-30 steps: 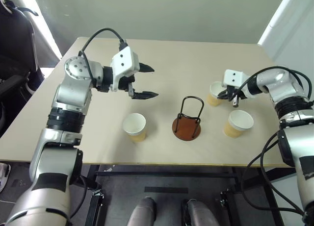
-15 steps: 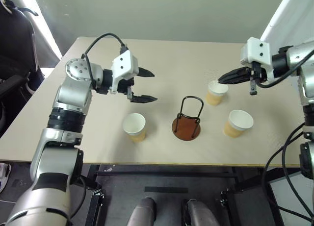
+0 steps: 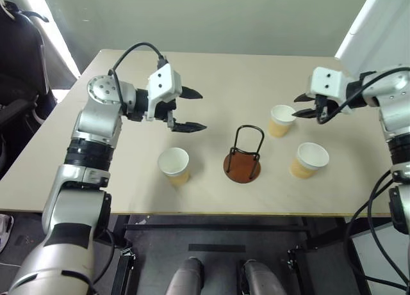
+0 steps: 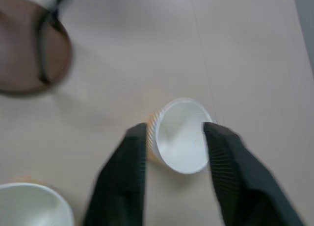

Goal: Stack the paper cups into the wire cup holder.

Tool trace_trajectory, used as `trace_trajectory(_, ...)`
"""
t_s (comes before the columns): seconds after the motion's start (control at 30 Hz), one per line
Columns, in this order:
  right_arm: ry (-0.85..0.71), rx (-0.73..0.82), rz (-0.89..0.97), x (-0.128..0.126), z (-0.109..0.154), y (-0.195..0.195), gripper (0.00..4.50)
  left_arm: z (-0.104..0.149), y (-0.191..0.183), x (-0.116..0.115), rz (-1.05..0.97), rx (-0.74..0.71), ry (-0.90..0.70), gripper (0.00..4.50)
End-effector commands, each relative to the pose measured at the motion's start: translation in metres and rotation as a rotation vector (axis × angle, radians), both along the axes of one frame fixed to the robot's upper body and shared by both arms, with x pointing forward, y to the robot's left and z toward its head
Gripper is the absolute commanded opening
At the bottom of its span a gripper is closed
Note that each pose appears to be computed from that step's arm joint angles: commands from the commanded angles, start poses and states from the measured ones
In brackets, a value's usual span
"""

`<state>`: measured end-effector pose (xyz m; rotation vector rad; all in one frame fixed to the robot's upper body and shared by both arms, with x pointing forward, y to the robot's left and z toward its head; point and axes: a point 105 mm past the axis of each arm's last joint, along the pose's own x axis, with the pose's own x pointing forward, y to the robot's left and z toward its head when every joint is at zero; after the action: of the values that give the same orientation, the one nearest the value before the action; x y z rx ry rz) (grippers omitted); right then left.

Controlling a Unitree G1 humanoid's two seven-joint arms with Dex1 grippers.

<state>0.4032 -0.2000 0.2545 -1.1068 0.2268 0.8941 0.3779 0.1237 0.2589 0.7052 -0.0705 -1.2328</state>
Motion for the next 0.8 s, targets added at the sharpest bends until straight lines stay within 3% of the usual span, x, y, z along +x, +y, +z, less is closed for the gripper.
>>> trace_trajectory(0.03, -0.063, -0.057, -0.014, 0.012, 0.002, -0.001, 2.59, 0.015, 0.002, -0.004, -0.003, -0.006, -0.058, 4.5)
trace_trajectory(0.57, -0.002, -0.221, -0.1, 0.038, -0.047, -0.006, 2.59, 0.019, 0.004, -0.004, 0.007, -0.003, -0.07, 4.5)
trace_trajectory(0.7, 0.026, -0.226, -0.091, 0.037, -0.052, -0.004, 1.69, 0.018, 0.002, -0.009, -0.026, -0.009, -0.04, 4.5)
trace_trajectory(0.8, 0.032, -0.227, -0.085, 0.037, -0.053, -0.003, 0.53, 0.02, 0.0, -0.012, -0.04, -0.029, -0.018, 4.5)
